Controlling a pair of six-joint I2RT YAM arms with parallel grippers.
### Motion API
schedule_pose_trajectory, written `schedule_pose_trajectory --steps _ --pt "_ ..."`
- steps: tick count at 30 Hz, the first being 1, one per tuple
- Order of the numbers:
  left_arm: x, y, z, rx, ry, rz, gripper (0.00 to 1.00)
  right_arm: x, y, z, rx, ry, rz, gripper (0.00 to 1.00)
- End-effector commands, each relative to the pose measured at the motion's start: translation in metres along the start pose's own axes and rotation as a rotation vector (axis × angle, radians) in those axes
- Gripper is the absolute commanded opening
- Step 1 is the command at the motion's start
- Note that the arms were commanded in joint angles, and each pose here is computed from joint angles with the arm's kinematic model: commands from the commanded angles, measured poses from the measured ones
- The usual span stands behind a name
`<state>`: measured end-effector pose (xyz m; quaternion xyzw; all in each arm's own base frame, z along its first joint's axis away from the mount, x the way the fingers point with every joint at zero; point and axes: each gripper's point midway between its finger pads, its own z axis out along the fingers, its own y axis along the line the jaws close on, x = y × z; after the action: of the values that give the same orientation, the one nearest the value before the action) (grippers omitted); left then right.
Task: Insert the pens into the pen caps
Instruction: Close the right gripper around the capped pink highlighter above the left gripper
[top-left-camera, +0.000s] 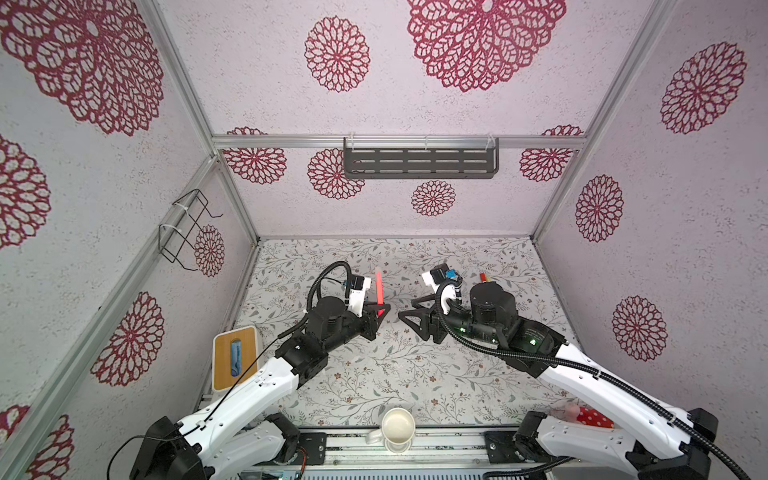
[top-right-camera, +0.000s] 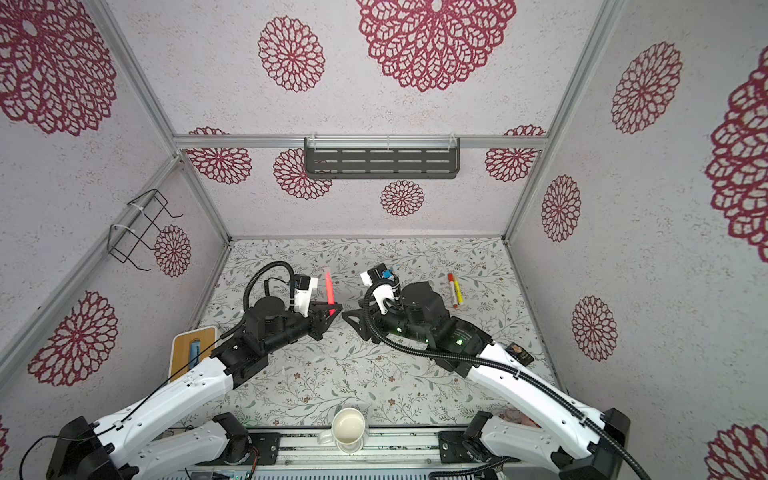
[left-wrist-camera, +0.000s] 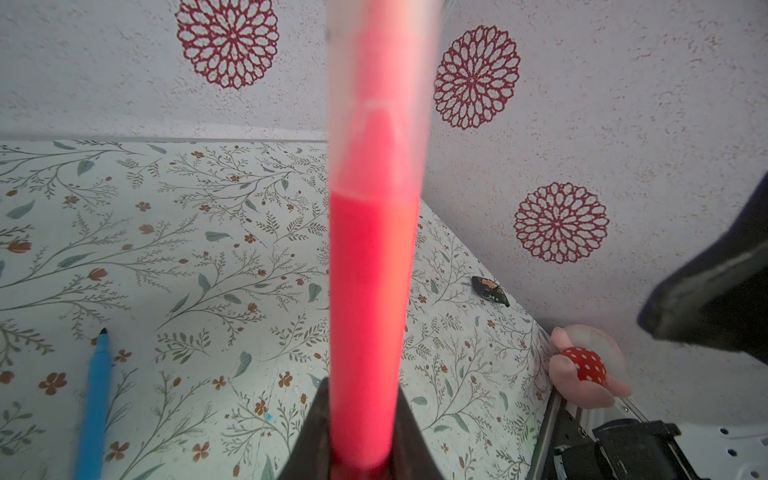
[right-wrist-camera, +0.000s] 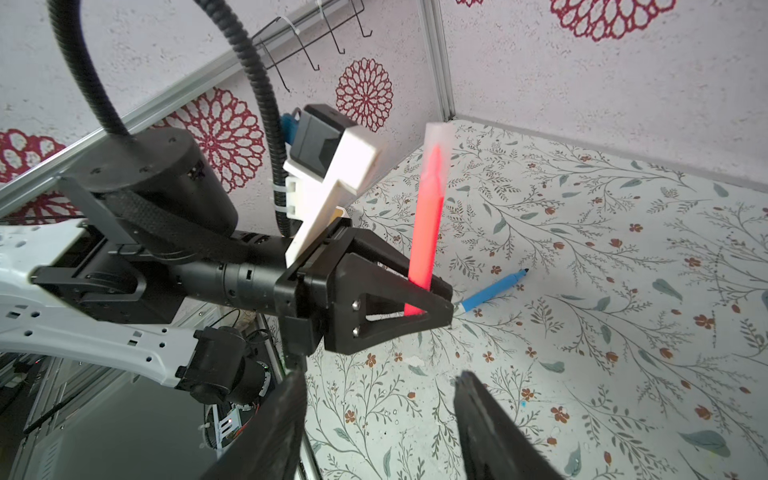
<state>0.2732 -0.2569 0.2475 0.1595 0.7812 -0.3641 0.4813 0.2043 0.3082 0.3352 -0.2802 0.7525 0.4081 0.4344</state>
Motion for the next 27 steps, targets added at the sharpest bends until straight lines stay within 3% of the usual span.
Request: schedule_pose_trajectory --steps 1,27 --pt "-0.017 -0.013 -0.006 0.004 -0.045 0.043 0.00 -0.013 0.001 -0.003 -0.007 -0.050 0.017 0.61" --pt "-0.013 -0.044 -0.002 0.073 -0.041 0.082 0.00 -0.002 -0.005 0.005 -0.008 -0.037 0.063 0.63"
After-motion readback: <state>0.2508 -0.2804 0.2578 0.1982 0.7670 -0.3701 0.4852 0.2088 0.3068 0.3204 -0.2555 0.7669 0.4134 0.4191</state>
